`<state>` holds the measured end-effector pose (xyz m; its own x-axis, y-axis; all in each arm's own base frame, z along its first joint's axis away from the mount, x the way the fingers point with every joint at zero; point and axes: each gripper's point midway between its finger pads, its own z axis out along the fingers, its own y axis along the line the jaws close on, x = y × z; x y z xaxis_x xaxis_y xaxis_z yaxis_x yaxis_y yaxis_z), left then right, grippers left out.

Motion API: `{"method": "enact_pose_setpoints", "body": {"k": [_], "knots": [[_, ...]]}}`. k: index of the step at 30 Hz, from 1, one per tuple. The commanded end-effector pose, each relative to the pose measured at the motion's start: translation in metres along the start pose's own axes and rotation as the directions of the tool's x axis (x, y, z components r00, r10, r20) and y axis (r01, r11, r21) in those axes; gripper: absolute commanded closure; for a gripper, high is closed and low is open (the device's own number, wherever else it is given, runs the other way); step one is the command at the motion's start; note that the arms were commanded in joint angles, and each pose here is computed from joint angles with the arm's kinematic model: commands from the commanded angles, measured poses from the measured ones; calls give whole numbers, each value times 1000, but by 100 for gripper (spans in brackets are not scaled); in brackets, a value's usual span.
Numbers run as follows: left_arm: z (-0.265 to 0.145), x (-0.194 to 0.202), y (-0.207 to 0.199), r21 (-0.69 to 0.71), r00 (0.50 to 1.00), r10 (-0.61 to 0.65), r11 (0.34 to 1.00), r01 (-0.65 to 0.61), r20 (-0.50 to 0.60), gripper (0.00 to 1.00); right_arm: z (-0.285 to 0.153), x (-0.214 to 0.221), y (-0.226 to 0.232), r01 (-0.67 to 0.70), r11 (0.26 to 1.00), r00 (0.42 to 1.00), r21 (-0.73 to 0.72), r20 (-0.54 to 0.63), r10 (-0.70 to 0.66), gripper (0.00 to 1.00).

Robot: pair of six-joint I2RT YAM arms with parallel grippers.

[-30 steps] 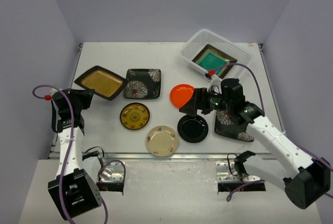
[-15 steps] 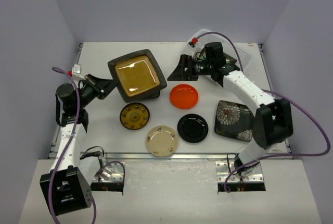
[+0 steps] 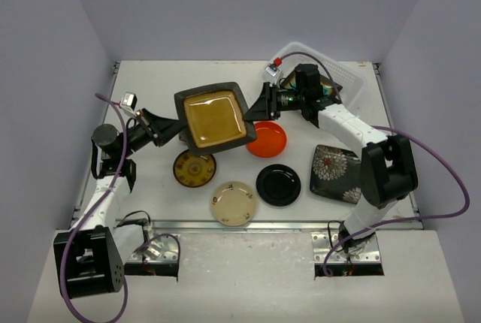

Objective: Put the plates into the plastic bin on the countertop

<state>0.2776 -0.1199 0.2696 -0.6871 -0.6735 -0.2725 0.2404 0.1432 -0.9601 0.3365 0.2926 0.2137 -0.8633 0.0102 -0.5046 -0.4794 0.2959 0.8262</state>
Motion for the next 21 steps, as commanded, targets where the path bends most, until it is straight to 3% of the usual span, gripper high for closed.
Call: {"method": "enact_pose_setpoints", "body": {"k": [1,3,5,9,10,12,13,16,18,21], "knots": [[2,8,-41,141,993,115,984,-108,-40,100,-8,-14,28,58,991,998,-120,42,-53,69],[4,9,-40,144,992,113,984,-106,-48,100,-8,-14,32,56,987,998,-148,42,-50,77],[6,8,-36,139,993,106,986,-97,-59,100,-8,-12,33,37,986,999,-162,35,-31,95],[14,-3,-31,119,991,123,986,-116,-57,98,-12,-13,34,20,986,999,-163,44,-13,100],[17,-7,-25,87,990,132,988,-128,-53,91,-16,-16,33,11,988,998,-155,57,-3,100],[25,-33,-10,-81,992,125,989,-124,2,55,-34,-27,17,-50,994,991,-101,121,62,100],[27,-46,-16,-123,968,251,961,-246,22,43,-45,-33,8,-86,994,981,-71,168,97,100],[18,-74,7,-314,949,288,920,-236,131,33,-75,-47,-13,-164,986,945,-8,287,160,100],[7,-88,23,-424,939,290,886,-190,184,0,-99,-57,-29,-232,972,905,25,371,207,100],[-6,-102,36,-490,928,294,859,-151,230,0,-140,-74,-54,-330,942,824,60,505,257,100]]}}
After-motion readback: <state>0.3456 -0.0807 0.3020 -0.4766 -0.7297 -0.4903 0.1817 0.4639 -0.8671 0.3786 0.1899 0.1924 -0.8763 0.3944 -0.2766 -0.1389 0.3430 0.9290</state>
